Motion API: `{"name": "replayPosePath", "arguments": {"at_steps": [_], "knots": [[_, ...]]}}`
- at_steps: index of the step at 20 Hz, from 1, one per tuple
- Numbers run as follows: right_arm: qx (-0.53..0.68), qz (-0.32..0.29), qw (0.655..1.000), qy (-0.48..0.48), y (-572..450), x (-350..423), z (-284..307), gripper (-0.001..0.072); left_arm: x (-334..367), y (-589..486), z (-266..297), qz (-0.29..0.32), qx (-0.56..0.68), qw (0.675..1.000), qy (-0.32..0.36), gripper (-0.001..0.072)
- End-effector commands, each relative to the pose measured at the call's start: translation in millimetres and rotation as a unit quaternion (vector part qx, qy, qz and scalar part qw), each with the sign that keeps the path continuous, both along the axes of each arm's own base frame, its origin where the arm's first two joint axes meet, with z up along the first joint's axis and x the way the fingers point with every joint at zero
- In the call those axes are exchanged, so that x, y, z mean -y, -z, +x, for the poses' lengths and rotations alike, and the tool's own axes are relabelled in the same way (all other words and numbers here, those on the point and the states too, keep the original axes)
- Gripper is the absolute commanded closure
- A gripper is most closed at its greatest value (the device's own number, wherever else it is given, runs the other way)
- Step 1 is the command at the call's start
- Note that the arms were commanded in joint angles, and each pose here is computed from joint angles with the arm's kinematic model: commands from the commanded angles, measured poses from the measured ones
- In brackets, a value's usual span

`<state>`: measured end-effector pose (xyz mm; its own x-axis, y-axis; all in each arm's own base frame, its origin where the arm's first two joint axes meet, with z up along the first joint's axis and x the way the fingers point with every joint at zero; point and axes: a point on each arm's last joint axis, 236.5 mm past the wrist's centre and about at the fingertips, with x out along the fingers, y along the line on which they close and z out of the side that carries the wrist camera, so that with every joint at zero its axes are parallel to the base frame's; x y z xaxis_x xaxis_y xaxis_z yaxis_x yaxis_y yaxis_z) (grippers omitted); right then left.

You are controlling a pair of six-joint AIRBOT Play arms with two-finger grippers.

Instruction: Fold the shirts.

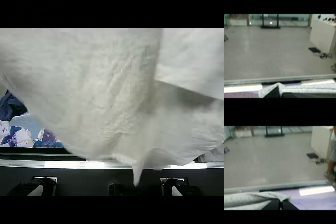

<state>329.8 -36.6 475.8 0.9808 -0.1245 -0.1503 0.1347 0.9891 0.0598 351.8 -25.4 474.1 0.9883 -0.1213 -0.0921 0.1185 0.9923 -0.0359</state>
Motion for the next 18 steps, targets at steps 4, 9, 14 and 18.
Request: {"name": "replayPosePath", "arguments": {"at_steps": [4, 9, 14, 18], "knots": [[-0.386, 0.064, 0.92, 0.016, 282.6, 9.4, 153.6, 0.0657, -16.0, 270.9, 155.4, 0.032, -0.298, 0.954, -0.009, 0.0677], [-0.445, 0.149, 0.883, -0.001, 431.8, -15.4, 231.6, 0.0656, -10.1, 427.8, 205.7, 0.008, -0.416, 0.91, 0.002, 0.0677], [-0.4, 0.162, 0.902, -0.005, 468.5, -15.6, 275.5, 0.0657, -7.8, 493.7, 215.0, -0.005, -0.456, 0.89, 0.002, 0.0676], [-0.421, 0.138, 0.896, -0.009, 459.7, -12.5, 260.6, 0.0656, -6.0, 498.4, 201.9, -0.003, -0.483, 0.875, 0.009, 0.0676]]}}
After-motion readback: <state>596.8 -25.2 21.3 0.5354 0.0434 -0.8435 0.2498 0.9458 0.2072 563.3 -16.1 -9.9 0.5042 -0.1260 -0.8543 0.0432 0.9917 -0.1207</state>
